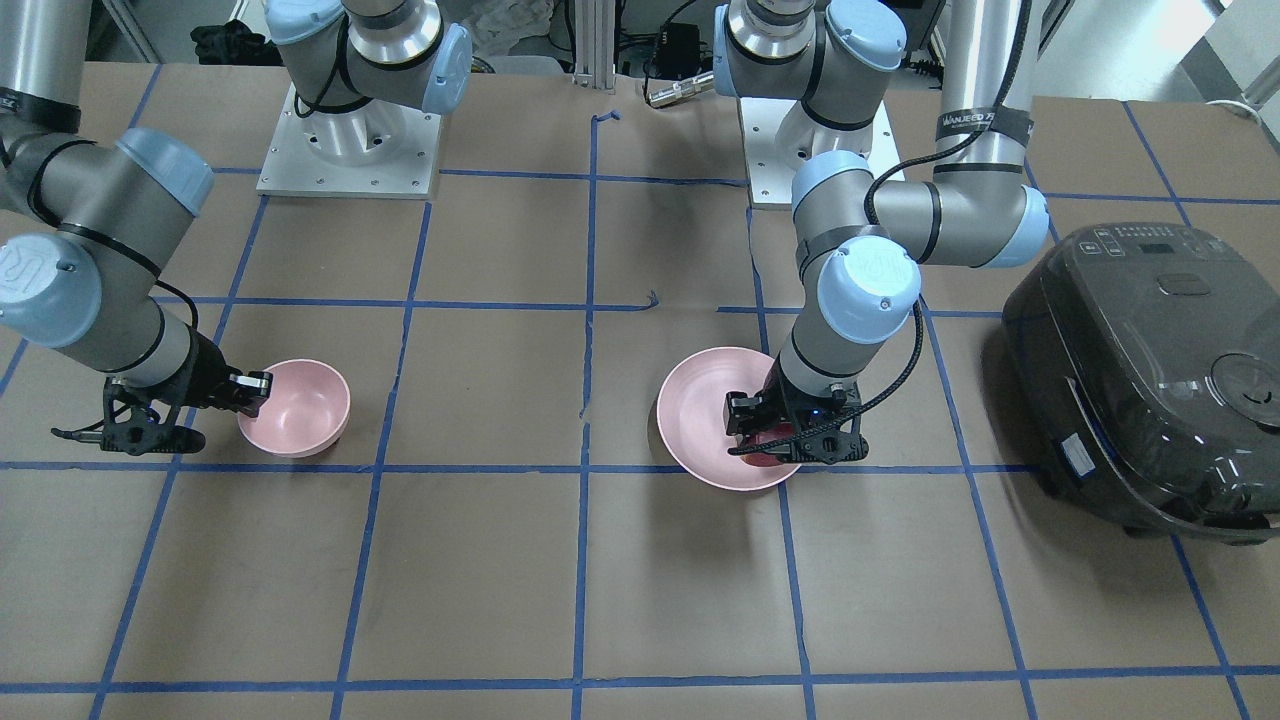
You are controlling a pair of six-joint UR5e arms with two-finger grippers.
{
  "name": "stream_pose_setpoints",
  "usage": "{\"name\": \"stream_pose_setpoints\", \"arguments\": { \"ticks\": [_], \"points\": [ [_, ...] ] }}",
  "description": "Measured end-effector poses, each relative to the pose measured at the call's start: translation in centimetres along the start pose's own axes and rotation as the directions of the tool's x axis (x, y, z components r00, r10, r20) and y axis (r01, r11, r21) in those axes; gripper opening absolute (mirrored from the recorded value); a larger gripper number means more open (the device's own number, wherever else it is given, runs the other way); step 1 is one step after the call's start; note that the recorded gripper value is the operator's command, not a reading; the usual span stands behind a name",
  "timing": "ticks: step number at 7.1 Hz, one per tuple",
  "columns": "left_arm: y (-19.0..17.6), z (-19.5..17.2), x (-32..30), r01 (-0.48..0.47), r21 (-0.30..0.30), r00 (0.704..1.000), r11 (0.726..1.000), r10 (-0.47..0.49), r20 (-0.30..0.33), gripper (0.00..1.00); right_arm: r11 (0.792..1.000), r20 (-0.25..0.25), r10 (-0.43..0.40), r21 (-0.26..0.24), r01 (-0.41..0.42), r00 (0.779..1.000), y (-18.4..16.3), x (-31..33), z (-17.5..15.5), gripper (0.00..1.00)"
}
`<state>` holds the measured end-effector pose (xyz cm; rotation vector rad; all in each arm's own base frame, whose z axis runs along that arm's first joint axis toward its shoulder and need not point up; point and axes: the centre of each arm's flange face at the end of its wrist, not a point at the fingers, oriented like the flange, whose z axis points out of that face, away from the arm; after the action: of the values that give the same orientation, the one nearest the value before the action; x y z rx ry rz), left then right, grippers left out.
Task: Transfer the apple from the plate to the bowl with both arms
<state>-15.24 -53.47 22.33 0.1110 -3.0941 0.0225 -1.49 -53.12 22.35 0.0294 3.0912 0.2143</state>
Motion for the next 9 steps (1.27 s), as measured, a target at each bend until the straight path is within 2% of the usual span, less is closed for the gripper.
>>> {"name": "stream_pose_setpoints", "arguments": {
  "ticks": [2, 3, 5, 6, 7, 9],
  "points": [
    [-0.3, -4.0, 0.7, 0.006, 0.027, 1.0, 1.0, -0.006, -0.002, 0.0, 1.0, 0.01, 0.026, 0.014, -0.026, 1.0, -0.4, -9.0, -1.3, 0.0],
    [-0.3, -5.8, 1.1, 0.017, 0.031, 1.0, 0.999, -0.016, -0.016, 0.0, 0.999, 0.015, 0.039, 0.009, -0.04, 0.999, 0.5, -13.6, -1.0, 0.0],
    [0.1, -8.5, 2.2, 0.04, 0.024, 0.997, 0.999, -0.038, -0.072, 0.0, 1.0, 0.021, 0.008, -0.022, -0.008, 1.0, 2.7, -19.7, 0.5, 0.0],
    [0.6, -9.3, 3.0, 0.056, 0.023, 0.994, 0.998, -0.054, -0.095, 0.0, 0.999, 0.022, -0.002, -0.035, 0.003, 1.0, 3.6, -20.5, 1.7, 0.73],
    [1.2, -10.0, 4.4, 0.07, 0.024, 0.991, 0.997, -0.066, -0.115, 0.0, 0.999, 0.019, -0.009, -0.035, 0.009, 1.0, 4.0, -20.6, 2.4, 1.0],
    [2.1, -11.0, 6.3, 0.084, 0.03, 0.988, 0.996, -0.079, -0.135, 0.0, 1.0, 0.006, -0.016, 0.001, 0.016, 1.0, 3.7, -20.6, 1.5, 1.0]
  ]
}}
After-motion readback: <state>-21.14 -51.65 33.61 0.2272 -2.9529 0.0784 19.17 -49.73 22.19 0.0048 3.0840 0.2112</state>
